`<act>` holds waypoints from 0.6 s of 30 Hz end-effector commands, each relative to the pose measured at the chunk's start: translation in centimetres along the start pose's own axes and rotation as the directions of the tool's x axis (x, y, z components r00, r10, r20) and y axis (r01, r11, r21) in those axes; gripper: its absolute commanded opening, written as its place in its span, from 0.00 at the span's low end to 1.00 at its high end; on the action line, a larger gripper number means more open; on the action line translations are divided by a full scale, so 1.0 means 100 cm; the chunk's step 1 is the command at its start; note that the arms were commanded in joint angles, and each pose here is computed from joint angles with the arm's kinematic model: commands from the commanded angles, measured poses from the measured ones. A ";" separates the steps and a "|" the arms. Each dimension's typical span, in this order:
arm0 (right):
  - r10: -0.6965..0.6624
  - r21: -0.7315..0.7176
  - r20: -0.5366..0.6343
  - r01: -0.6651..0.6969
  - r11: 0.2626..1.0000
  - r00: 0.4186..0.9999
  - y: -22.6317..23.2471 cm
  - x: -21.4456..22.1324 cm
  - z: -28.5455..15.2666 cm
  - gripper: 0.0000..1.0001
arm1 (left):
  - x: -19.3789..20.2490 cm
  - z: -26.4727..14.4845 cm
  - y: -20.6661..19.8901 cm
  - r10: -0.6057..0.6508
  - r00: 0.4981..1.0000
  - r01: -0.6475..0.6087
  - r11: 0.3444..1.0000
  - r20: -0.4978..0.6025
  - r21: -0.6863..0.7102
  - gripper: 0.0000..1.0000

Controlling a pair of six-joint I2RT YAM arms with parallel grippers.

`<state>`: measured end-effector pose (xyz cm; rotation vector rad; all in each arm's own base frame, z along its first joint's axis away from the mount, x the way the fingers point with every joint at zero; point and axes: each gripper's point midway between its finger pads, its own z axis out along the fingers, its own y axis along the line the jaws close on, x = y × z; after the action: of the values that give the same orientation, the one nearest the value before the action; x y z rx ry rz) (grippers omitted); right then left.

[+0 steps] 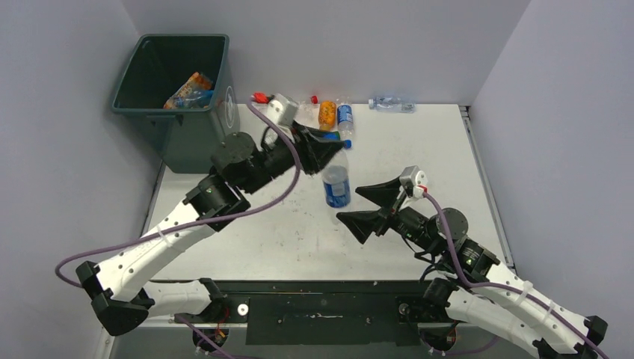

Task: Put the plastic bottles in the bin
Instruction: Place the plastic bottle in the trash bin.

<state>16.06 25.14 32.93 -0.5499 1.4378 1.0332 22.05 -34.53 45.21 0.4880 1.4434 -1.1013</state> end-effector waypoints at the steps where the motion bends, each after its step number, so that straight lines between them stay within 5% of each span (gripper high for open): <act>1: -0.004 -0.004 0.099 0.004 1.000 0.995 0.010 -0.040 -0.018 0.90 | -0.125 -0.060 0.060 0.115 0.943 -0.040 0.971 0.313 -0.236 0.00; 7: 0.003 0.090 0.107 -0.013 0.996 0.994 -0.011 -0.021 -0.031 0.90 | -0.215 -0.150 0.149 0.392 0.783 -0.022 0.793 0.483 -0.609 0.00; 10: 0.038 0.121 0.107 -0.051 0.991 0.994 -0.019 -0.008 -0.030 0.90 | -0.249 -0.183 0.160 0.541 0.647 0.002 0.704 0.537 -0.711 0.00; 15: 0.112 0.089 0.095 -0.120 0.989 0.989 -0.020 0.021 -0.024 0.90 | -0.283 -0.196 0.155 0.706 0.442 -0.052 0.636 0.553 -0.770 0.00; 18: 0.124 0.082 0.049 -0.128 0.988 0.991 -0.021 0.039 -0.020 0.90 | -0.300 -0.194 0.170 0.772 0.408 -0.042 0.549 0.487 -0.835 0.00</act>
<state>16.29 22.56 27.39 -0.3992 1.5276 1.0005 32.37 -4.09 60.86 -0.2106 0.7956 -0.2646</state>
